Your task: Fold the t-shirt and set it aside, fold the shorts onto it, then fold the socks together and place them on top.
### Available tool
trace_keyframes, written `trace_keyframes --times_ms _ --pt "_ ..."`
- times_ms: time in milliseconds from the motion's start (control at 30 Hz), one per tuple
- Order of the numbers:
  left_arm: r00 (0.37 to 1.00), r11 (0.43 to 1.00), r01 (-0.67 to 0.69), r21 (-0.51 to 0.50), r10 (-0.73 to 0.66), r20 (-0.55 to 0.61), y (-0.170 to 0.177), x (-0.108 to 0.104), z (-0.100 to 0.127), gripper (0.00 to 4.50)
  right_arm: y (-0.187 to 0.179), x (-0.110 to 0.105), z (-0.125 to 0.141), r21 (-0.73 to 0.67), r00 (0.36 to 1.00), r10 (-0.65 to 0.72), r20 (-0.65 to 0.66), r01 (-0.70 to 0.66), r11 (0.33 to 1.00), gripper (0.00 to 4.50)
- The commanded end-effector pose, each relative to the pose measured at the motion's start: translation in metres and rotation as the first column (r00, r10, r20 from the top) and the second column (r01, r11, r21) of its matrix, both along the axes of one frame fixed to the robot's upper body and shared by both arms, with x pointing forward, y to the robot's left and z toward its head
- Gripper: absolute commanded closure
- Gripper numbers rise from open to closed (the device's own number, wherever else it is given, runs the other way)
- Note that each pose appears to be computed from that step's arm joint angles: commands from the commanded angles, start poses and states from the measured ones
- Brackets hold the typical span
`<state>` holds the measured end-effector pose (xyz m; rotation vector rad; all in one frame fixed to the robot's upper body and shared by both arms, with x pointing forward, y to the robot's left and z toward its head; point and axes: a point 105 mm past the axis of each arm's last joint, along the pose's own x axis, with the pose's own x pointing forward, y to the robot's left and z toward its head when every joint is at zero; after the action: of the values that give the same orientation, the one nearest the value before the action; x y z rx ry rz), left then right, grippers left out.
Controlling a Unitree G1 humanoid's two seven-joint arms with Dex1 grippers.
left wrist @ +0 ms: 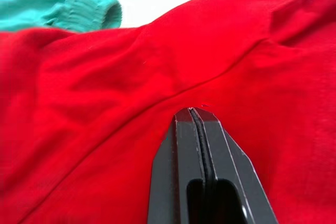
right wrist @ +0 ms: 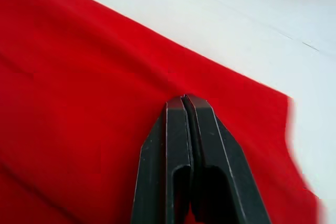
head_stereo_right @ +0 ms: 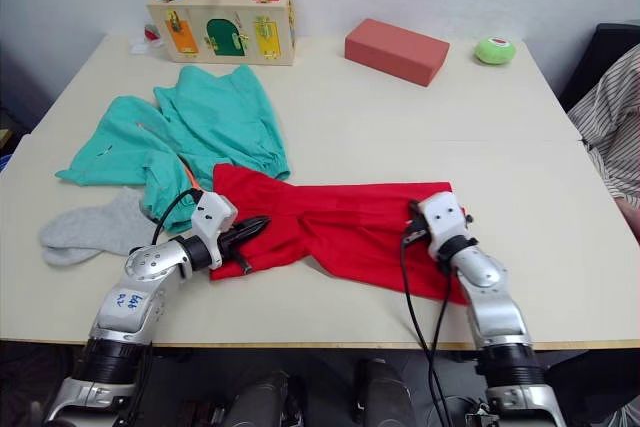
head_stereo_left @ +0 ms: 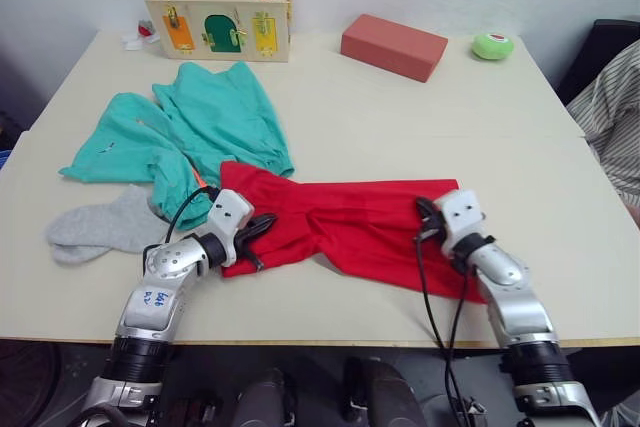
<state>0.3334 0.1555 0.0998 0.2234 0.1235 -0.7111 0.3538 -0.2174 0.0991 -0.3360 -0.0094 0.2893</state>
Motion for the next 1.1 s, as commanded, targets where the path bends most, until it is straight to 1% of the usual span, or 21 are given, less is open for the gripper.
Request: trace_keyframes --times_ms 33,67,133,167,233,300,367,400,433,500,600,667,700,733,800,867,967,1100 --pt "0.997 0.998 0.039 -0.054 -0.035 0.064 0.009 -0.006 0.013 4.5 -0.031 -0.009 0.014 0.086 0.999 -0.025 0.034 0.022 0.996 4.47" --pt "0.993 0.995 0.071 -0.066 -0.064 0.098 0.009 -0.009 0.021 4.5 -0.032 -0.012 0.022 0.117 0.998 0.0 0.059 -0.007 0.993 4.47" --pt "0.975 0.985 0.149 -0.091 -0.132 0.178 0.007 -0.016 0.041 4.5 -0.028 -0.021 0.043 0.134 0.987 0.089 0.13 -0.107 0.985 4.47" --pt "0.962 0.978 0.189 -0.091 -0.166 0.217 0.007 -0.02 0.051 4.5 -0.024 -0.025 0.05 0.121 0.981 0.126 0.147 -0.145 0.982 4.47" --pt "0.935 0.961 0.27 -0.059 -0.247 0.255 0.007 -0.032 0.067 4.5 -0.002 -0.04 0.063 0.053 0.953 0.261 0.158 -0.272 0.961 4.47" --pt "0.901 0.922 0.387 -0.005 -0.377 0.215 -0.002 -0.052 0.066 4.5 0.032 -0.061 0.063 0.025 0.91 0.392 0.135 -0.399 0.917 4.47" --pt "0.884 0.898 0.44 0.014 -0.435 0.172 -0.008 -0.066 0.06 4.5 0.05 -0.074 0.058 0.019 0.887 0.449 0.108 -0.454 0.891 4.47" --pt "0.883 0.892 0.452 0.0 -0.448 0.139 -0.011 -0.072 0.054 4.5 0.059 -0.08 0.052 0.018 0.879 0.469 0.087 -0.473 0.881 4.47" --pt "0.895 0.899 0.437 0.003 -0.435 0.101 -0.014 -0.076 0.042 4.5 0.069 -0.085 0.04 0.026 0.88 0.471 0.055 -0.473 0.881 4.47" --pt "0.907 0.909 0.417 0.012 -0.416 0.062 -0.016 -0.081 0.029 4.5 0.078 -0.091 0.028 0.037 0.884 0.467 0.023 -0.468 0.883 4.47" --pt "0.936 0.937 0.349 0.009 -0.349 0.043 -0.014 -0.075 0.018 4.5 0.08 -0.091 0.016 0.062 0.908 0.418 0.001 -0.417 0.907 4.47" --pt "0.957 0.957 0.291 -0.007 -0.29 0.028 -0.012 -0.069 0.011 4.5 0.079 -0.091 0.008 0.04 0.918 0.397 -0.015 -0.396 0.917 4.47" --pt "0.967 0.967 0.255 -0.014 -0.255 0.006 -0.009 -0.067 0.004 4.5 0.073 -0.092 -0.003 0.022 0.926 0.376 -0.038 -0.375 0.927 4.47" --pt "0.975 0.976 0.22 0.002 -0.22 -0.02 -0.005 -0.067 -0.005 4.5 0.067 -0.096 -0.014 0.012 0.93 0.36 -0.071 -0.36 0.933 4.47" --pt "0.983 0.983 0.178 0.034 -0.176 -0.048 0.002 -0.067 -0.016 4.5 0.059 -0.101 -0.025 -0.01 0.932 0.346 -0.105 -0.349 0.937 4.47" --pt "0.987 0.99 0.139 0.018 -0.137 -0.086 0.013 -0.071 -0.023 4.5 0.042 -0.108 -0.036 -0.036 0.937 0.322 -0.135 -0.33 0.943 4.47" --pt "0.986 0.993 0.12 0.016 -0.117 -0.118 0.026 -0.079 -0.028 4.5 0.019 -0.116 -0.039 -0.049 0.943 0.301 -0.144 -0.31 0.949 4.47" --pt "0.985 0.993 0.114 0.021 -0.11 -0.132 0.033 -0.081 -0.031 4.5 -0.001 -0.113 -0.036 -0.059 0.953 0.272 -0.131 -0.282 0.958 4.47"
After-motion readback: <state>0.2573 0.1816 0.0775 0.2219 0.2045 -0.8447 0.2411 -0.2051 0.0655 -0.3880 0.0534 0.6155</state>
